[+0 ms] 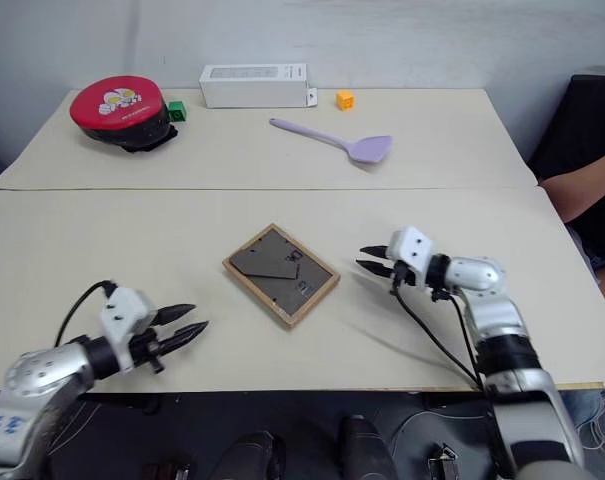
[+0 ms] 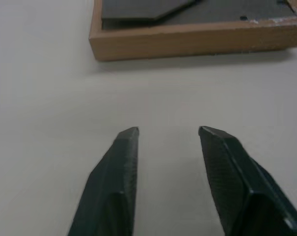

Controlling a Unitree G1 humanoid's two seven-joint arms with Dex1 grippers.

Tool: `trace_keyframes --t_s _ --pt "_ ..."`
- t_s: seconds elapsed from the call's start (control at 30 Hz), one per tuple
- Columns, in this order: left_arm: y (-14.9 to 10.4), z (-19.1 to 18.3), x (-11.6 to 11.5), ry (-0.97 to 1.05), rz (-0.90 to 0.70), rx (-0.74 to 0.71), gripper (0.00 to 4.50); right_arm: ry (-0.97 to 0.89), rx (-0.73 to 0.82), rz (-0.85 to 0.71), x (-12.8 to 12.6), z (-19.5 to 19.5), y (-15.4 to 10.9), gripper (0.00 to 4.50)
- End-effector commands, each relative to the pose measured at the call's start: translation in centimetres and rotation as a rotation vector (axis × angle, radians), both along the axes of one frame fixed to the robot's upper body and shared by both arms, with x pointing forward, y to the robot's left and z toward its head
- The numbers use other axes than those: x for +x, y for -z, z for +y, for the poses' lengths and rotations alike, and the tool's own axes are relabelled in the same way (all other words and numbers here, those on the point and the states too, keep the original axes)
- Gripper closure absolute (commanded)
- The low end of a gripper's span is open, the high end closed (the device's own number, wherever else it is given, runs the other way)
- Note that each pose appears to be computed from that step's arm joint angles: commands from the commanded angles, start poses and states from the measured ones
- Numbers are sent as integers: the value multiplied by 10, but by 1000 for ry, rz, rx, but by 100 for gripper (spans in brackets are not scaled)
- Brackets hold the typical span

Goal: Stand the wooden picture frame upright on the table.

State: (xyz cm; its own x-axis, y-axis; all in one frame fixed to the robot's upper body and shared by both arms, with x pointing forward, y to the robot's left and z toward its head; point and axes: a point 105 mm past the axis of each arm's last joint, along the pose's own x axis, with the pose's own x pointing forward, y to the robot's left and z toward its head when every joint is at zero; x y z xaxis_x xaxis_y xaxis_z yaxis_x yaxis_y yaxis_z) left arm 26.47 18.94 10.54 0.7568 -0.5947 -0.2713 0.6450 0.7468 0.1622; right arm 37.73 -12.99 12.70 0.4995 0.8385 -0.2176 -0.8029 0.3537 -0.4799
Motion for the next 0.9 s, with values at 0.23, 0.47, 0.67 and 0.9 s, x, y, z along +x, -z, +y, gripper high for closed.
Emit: trace_keyframes --t_s 0.23,0.47,0.67,0.9 --pt "19 -25 15 -75 112 -75 445 -93 0 26 5 33 6 450" --pt "14 -45 25 -13 84 -91 445 -168 26 66 -20 41 9 450" --pt "17 -47 37 17 83 -65 445 -189 17 116 -53 43 15 450" --pt "19 -42 45 35 79 -39 445 -162 18 158 -72 44 21 450"
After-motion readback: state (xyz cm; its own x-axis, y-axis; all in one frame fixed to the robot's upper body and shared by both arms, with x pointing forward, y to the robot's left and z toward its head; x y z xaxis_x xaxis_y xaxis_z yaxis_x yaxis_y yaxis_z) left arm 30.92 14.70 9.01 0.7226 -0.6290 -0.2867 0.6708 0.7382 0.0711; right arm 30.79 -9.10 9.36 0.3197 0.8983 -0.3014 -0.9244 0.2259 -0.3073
